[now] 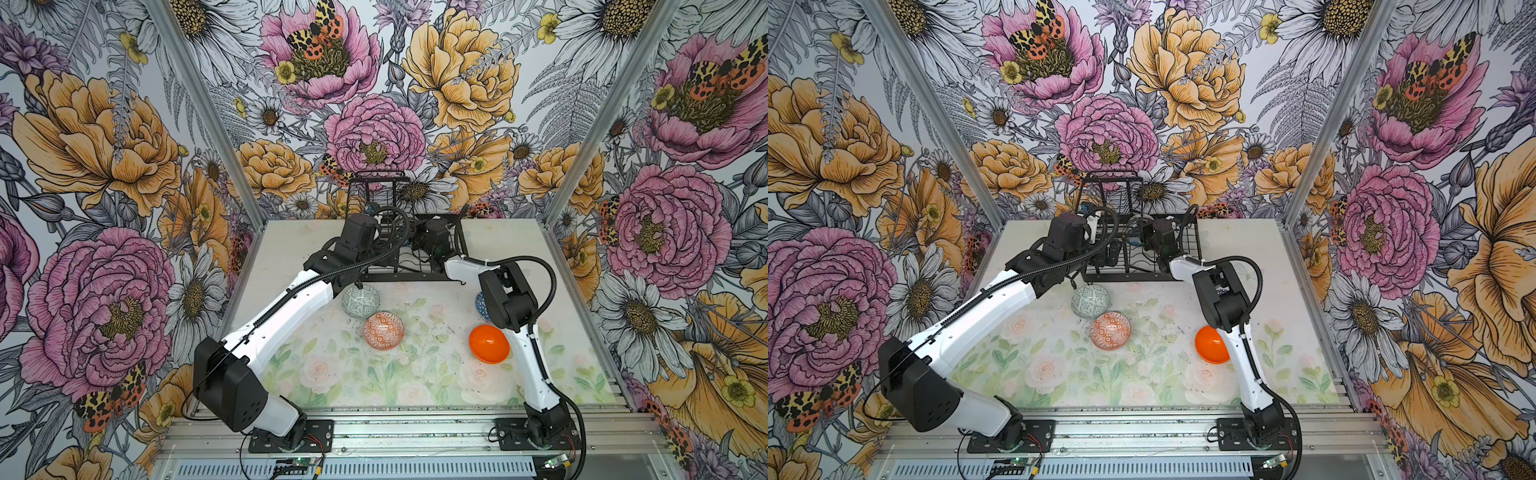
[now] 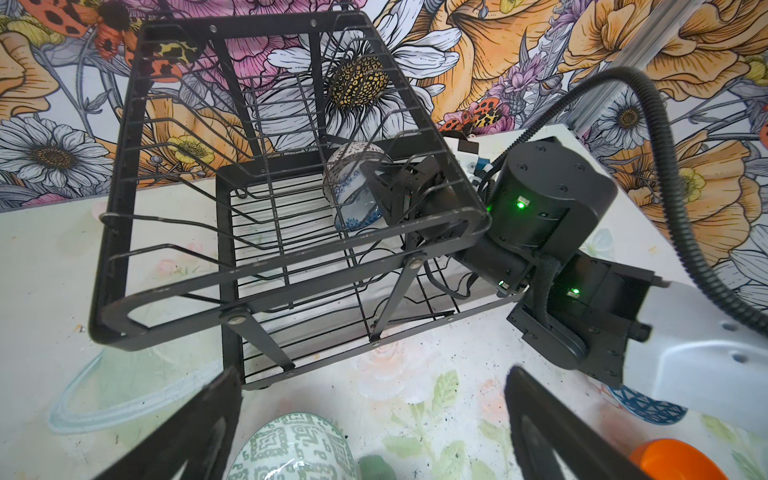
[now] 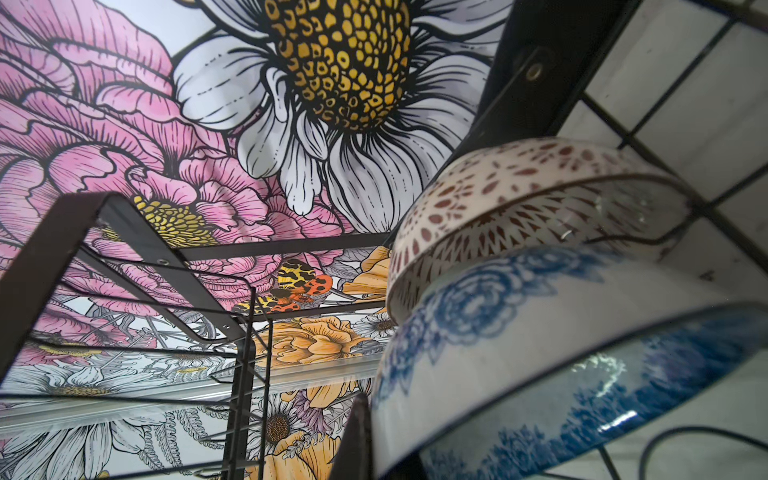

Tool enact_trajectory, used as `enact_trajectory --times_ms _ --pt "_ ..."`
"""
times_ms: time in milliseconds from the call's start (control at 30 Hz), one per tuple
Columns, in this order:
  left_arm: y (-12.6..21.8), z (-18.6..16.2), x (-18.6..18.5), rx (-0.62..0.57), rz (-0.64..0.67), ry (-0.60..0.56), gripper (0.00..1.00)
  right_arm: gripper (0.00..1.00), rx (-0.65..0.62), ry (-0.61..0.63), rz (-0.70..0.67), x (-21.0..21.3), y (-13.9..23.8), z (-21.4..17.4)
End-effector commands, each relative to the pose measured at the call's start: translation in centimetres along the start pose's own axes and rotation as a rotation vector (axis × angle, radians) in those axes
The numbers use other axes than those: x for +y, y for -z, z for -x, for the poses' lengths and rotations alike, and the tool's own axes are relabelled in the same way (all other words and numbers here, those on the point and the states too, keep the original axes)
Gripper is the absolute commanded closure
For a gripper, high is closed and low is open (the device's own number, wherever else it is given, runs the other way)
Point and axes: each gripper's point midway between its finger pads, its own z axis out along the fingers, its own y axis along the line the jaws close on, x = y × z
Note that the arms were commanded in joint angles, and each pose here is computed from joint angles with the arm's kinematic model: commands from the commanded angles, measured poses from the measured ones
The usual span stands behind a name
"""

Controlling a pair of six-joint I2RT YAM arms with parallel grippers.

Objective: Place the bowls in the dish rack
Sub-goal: 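Lower the blue floral bowl into the rack slot beside the white bowl with right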

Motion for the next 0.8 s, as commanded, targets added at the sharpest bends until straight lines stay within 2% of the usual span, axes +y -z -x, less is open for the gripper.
enact_trajectory --times_ms 0,767 --pt "0.2 0.7 0.6 -0.016 0.012 0.006 0.01 1.0 -0.021 0.008 0.1 2.9 -0.2 -0.3" --pt "-0.1 0.0 1.4 -0.003 0.042 0.014 0.01 1.0 -0.076 -0.047 -0.028 -1.7 1.6 -1.5"
